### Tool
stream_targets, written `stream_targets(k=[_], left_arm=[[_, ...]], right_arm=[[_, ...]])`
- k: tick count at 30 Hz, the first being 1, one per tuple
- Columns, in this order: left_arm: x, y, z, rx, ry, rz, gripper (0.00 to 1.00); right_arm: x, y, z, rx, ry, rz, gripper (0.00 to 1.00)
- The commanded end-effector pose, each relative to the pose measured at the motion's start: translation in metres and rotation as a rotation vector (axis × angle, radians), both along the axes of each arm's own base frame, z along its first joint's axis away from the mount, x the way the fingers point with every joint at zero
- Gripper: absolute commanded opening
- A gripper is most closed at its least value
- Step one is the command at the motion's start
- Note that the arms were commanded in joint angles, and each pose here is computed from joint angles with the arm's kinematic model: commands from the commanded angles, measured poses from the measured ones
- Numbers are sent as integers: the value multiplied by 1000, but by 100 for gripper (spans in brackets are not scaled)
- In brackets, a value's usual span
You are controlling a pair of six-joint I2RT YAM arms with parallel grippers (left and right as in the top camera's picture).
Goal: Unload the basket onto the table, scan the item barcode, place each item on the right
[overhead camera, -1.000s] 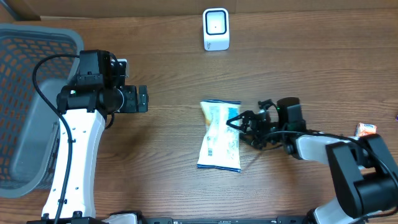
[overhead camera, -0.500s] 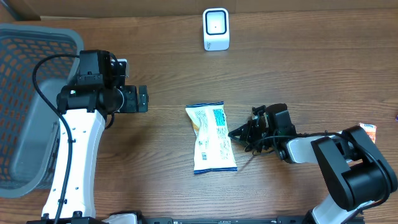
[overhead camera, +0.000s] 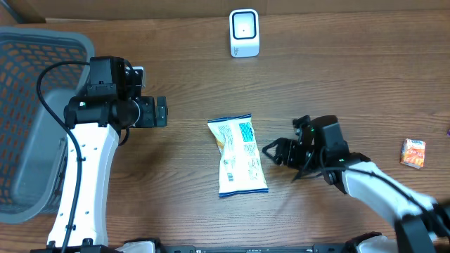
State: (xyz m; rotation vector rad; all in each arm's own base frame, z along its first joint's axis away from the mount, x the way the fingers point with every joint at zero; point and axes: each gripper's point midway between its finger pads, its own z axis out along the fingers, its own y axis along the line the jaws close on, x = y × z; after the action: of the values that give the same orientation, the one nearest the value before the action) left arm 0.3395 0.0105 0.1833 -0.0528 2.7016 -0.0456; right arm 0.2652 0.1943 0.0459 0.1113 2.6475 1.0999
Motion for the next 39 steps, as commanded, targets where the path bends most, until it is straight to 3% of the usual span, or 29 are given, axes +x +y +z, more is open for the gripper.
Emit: stream_targets(k=[1, 5, 14, 17, 25, 39], left_arm=[[0, 2, 4, 2, -12, 15, 100], [0, 2, 4, 2, -12, 15, 100], [0, 2, 4, 2, -12, 15, 100], [0, 2, 4, 2, -12, 15, 100], [0, 2, 4, 2, -12, 15, 100], [0, 2, 4, 2, -12, 15, 100]], right_arm=[[20, -11, 26, -330, -257, 85, 100], [22, -6, 26, -459, -264, 141, 100], [55, 38, 18, -349, -268, 290, 100], [53, 60, 12, -241, -260, 416, 100], [38, 72, -7, -162, -146, 498, 100], [25, 80, -48, -185, -68, 536, 100]])
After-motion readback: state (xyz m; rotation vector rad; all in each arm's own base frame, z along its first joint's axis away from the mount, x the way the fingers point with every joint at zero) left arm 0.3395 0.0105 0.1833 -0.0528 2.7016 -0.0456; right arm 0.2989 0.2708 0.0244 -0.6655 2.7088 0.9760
